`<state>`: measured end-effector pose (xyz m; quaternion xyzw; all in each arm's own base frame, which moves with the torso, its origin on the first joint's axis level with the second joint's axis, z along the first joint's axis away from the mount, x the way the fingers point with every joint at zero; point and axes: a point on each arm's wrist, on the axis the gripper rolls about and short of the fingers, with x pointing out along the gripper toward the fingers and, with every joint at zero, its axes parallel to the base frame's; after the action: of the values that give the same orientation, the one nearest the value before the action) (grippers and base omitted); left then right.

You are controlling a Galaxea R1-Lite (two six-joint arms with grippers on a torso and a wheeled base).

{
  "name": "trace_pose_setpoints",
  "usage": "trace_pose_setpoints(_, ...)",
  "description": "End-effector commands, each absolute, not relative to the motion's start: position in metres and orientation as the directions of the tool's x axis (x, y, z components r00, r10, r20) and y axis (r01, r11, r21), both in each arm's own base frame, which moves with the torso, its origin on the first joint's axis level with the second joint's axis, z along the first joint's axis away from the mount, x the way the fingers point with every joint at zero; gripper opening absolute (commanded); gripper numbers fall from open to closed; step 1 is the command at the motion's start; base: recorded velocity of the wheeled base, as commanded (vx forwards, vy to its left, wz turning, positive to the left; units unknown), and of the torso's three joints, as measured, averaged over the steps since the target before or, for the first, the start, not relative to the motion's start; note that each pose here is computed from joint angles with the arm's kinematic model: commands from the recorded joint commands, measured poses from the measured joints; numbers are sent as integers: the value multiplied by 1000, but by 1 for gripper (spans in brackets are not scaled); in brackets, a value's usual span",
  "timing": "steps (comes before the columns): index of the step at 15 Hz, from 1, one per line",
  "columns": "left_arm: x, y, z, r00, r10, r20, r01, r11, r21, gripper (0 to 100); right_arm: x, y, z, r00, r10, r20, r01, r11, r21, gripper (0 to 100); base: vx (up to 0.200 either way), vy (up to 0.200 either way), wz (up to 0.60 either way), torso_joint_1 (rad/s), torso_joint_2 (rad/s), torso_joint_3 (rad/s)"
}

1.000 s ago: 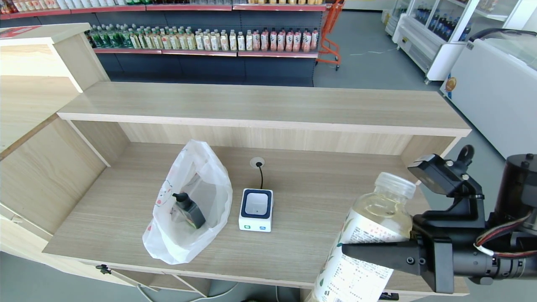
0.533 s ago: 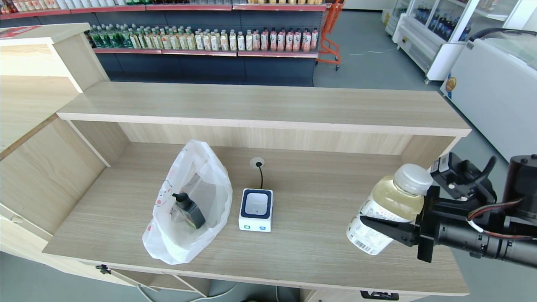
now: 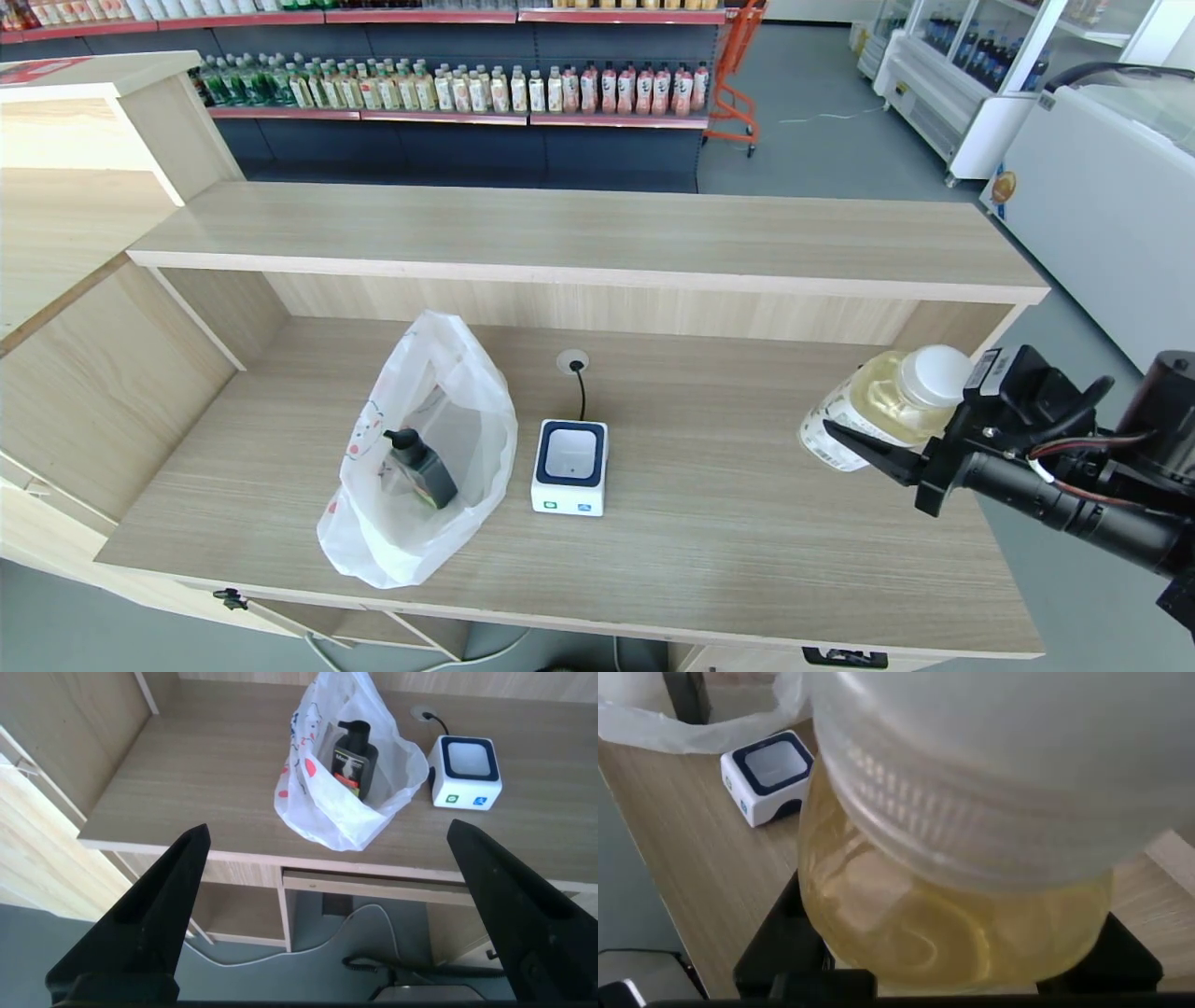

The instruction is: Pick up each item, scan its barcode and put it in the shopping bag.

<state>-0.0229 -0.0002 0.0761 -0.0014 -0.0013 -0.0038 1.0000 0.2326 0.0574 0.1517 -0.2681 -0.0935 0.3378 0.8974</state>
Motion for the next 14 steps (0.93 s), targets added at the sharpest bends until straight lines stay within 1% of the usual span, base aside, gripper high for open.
trace_pose_setpoints(1, -23, 0, 76, 1000, -8, 3, 8, 1000, -3, 100, 238, 57, 136, 750, 659, -62, -587, 619, -521, 0, 0, 0, 0, 0, 0, 0)
trace_pose_setpoints(11, -23, 0, 76, 1000, -8, 3, 8, 1000, 0, 100, 235, 55, 135, 738, 671, -66, -603, 612, -512, 0, 0, 0, 0, 0, 0, 0)
trace_pose_setpoints(14, -23, 0, 76, 1000, -8, 3, 8, 1000, 2, 100, 236, 55, 135, 723, 688, -64, -616, 600, -510, 0, 0, 200, 0, 2, 5, 1)
